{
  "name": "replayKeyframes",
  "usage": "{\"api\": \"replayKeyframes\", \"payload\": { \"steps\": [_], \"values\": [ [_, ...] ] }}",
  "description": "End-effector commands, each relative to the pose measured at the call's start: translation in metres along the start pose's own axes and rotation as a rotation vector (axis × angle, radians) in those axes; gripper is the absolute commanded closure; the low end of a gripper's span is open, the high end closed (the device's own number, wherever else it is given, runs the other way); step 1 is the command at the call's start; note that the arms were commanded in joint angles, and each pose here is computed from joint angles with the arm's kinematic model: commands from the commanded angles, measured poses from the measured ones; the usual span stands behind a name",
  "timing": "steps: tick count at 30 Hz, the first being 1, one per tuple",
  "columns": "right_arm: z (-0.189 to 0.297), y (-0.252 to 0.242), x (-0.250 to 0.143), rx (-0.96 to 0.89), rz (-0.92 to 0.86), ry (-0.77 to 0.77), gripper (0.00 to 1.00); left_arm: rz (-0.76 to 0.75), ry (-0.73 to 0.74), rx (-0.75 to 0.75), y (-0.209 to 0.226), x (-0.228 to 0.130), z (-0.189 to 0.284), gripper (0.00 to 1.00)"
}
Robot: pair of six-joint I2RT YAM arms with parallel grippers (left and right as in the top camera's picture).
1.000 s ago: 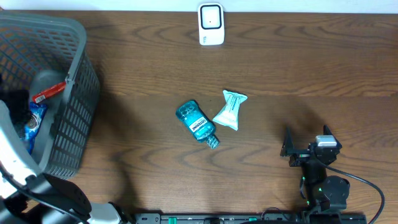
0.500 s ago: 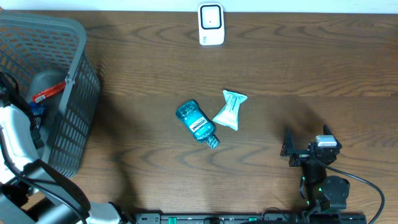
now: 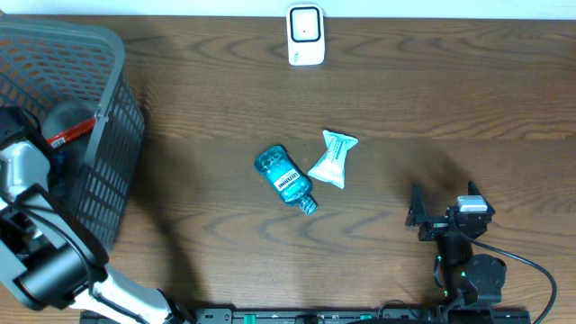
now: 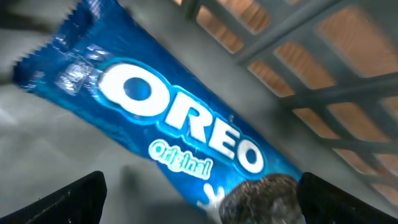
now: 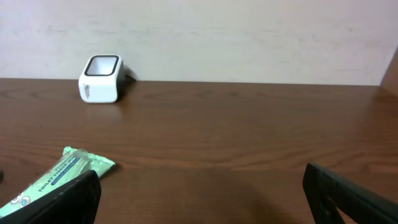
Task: Scan the item barcode
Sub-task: 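Reach the left gripper into the basket and grasp the blue Oreo pack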
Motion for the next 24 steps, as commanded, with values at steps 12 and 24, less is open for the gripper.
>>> {"api": "replayKeyframes", "payload": {
  "steps": [12, 24],
  "values": [
    [0.000, 0.001, 0.000, -0.001, -0.009, 0.001, 0.01, -0.105, -0.015, 0.040, 0.004, -0.008, -0.022, 0.66],
    [0.000, 0.001, 0.000, -0.001, -0.009, 0.001, 0.01, -0.261, -0.006, -0.049, -0.003, 0.013, 0.020, 0.92]
  ]
}}
Point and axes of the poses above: each gripper's point midway between its finger pads, its own z axis back along the fingers, its own y axis along the line the jaws close on, x = y × z, the point moved 10 cm from there along z, back along the fingers, and after that the axes turned 6 degrees about z, right-handed, at the moved point
